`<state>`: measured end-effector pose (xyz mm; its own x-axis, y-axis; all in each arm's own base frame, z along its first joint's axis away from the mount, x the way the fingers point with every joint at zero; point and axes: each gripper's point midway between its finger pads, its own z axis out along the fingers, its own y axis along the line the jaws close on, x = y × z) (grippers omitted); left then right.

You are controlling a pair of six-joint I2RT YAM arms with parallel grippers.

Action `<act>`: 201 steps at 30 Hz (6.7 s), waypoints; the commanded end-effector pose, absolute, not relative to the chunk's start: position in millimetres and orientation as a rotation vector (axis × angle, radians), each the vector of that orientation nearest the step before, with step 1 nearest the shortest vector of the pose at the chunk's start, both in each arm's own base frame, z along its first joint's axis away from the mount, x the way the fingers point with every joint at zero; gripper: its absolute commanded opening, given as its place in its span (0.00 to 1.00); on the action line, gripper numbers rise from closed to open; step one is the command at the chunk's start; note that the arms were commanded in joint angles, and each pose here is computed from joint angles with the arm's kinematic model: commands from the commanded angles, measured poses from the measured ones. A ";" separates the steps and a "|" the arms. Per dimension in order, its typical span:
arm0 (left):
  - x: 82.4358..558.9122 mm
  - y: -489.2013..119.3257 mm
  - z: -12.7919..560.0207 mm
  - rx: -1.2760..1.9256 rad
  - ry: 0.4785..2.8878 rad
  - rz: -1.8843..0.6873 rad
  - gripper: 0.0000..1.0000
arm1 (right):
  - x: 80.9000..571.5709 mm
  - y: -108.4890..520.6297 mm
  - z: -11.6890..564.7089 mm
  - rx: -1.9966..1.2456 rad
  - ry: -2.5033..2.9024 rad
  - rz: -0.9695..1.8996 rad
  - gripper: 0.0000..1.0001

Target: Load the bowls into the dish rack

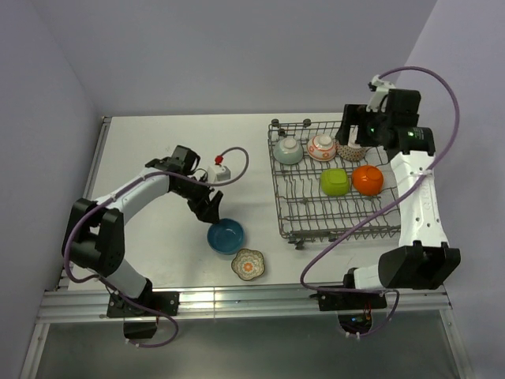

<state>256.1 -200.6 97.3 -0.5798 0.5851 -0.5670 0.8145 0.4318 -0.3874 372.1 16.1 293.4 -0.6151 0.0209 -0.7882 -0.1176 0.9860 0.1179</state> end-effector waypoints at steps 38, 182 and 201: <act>400.6 -238.4 209.2 0.565 2.154 -1.114 0.00 | 366.2 99.1 321.6 0.005 2.033 0.876 0.93; 419.5 -208.2 243.2 -0.048 2.008 -1.387 0.99 | 357.9 93.9 105.6 -0.328 2.714 -0.234 0.00; 419.9 -205.1 244.4 -0.028 2.008 -1.373 1.00 | 362.4 120.7 129.3 -0.348 2.699 -0.120 0.93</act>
